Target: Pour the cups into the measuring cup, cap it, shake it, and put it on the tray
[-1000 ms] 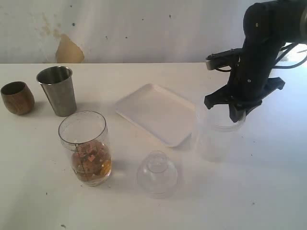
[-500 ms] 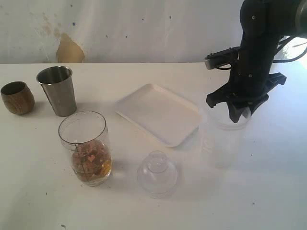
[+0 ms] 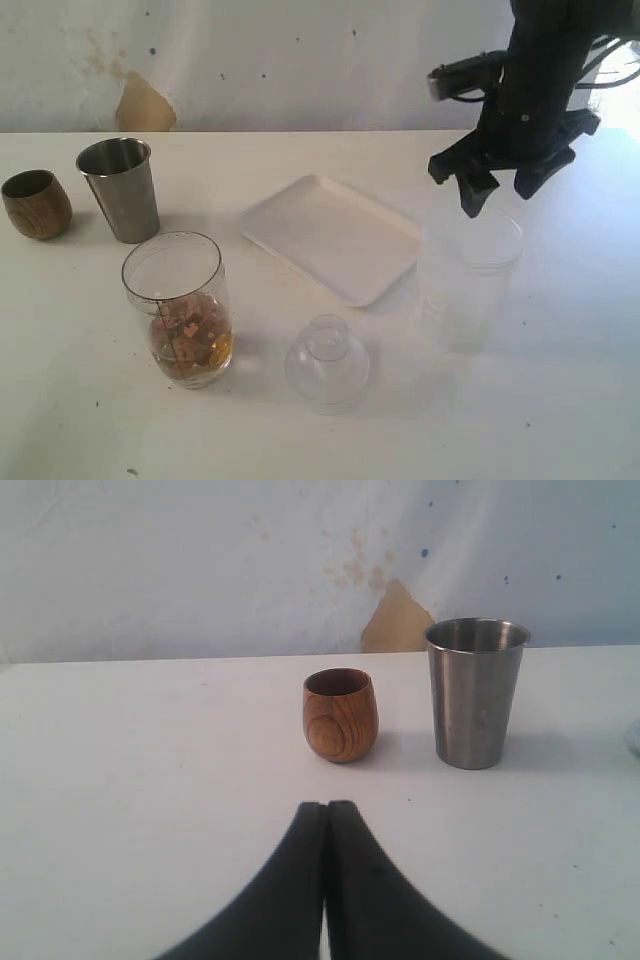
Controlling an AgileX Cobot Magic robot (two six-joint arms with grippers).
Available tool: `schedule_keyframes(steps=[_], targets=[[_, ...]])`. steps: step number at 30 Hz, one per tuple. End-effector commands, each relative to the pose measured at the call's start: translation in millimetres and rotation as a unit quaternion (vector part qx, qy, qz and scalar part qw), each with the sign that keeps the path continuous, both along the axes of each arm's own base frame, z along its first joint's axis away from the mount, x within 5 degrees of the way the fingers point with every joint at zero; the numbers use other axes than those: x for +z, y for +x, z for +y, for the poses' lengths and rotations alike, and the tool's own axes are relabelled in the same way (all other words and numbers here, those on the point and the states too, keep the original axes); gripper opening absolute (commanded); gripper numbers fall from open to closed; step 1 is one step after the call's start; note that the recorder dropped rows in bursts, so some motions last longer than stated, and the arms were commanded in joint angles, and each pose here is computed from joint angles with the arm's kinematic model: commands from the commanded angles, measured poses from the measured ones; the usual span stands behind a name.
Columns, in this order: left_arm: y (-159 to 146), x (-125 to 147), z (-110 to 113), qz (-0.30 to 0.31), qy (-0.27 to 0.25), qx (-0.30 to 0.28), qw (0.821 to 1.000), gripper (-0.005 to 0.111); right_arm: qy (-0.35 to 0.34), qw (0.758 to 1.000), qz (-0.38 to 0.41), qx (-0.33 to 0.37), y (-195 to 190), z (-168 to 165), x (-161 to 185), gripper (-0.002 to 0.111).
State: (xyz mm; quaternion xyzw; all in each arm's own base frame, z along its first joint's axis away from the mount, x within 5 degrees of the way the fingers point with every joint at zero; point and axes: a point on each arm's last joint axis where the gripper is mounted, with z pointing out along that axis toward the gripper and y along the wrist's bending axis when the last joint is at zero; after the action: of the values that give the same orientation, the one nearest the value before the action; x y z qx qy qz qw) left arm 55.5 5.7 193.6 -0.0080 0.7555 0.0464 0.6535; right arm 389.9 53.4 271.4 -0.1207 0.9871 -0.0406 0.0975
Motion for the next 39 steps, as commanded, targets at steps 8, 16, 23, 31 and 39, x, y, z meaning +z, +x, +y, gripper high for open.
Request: schedule_keyframes(steps=[8, 16, 23, 31, 39], targets=[[-0.3, -1.4, -0.3, 0.0, -0.007, -0.001, 1.0, 0.0, 0.156, 0.974, -0.131, 0.098, -61.3, 40.1, 114.4, 0.056], [-0.3, -1.4, -0.3, 0.0, -0.007, -0.001, 1.0, 0.0, 0.13, 0.958, -0.044, 0.251, -136.5, 152.3, 77.9, 0.056], [-0.3, -1.4, -0.3, 0.0, -0.007, -0.001, 1.0, 0.0, 0.072, 0.968, 0.039, 0.235, -135.0, 171.8, 17.1, 0.067], [-0.3, -1.4, -0.3, 0.0, -0.007, -0.001, 1.0, 0.0, 0.026, 0.973, 0.087, 0.213, -118.0, 180.4, -28.4, 0.067], [-0.3, -1.4, -0.3, 0.0, -0.007, -0.001, 1.0, 0.0, 0.012, 0.976, 0.071, 0.206, -100.5, 189.3, -60.7, 0.067]])
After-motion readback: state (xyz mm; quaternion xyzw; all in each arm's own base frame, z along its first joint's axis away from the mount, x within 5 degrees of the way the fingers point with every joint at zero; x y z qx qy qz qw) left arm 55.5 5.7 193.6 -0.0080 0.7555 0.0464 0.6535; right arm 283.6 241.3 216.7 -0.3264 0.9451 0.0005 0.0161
